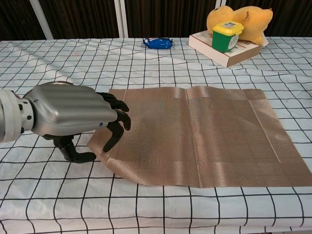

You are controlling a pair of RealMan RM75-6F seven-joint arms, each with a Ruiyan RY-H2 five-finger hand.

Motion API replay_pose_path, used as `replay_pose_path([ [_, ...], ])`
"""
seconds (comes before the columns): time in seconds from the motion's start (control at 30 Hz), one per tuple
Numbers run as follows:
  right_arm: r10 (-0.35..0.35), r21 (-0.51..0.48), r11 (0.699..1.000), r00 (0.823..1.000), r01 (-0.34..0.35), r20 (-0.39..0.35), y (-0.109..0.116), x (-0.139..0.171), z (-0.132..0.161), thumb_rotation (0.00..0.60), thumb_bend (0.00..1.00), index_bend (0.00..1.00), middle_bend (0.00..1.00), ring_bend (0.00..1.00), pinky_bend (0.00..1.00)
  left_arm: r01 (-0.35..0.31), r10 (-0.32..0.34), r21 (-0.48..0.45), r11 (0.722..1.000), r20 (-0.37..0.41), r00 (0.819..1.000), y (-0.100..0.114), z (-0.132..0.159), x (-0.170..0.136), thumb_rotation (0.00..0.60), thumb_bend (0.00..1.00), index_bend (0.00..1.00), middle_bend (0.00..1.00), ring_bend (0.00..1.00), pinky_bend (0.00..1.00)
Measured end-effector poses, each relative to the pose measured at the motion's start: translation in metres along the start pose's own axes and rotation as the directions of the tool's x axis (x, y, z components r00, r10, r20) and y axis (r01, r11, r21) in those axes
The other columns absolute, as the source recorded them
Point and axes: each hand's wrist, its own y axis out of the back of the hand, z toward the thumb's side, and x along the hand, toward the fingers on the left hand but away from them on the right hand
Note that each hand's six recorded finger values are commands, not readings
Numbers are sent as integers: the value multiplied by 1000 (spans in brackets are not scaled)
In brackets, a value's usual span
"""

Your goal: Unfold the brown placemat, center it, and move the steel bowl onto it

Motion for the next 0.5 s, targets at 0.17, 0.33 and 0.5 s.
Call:
replay_pose_path([
  [0.17,0,0,1000,1000,0,1,0,0,0,600,50,0,0,0,157,-14,15,-34,999,22,1000,2,5,0,600,0,164,70,23,51],
  [0.33,1,-1,1000,1000,-1,2,0,0,0,600,50,0,0,0,157,-36,39,-83,996,39,998,7,9,-3,600,0,161,77,24,51],
  [0.5,2,-1,1000,1000,-2,1,0,0,0,600,50,0,0,0,157,-80,83,-108,991,24,996,14,3,-13,600,0,186,95,23,52],
])
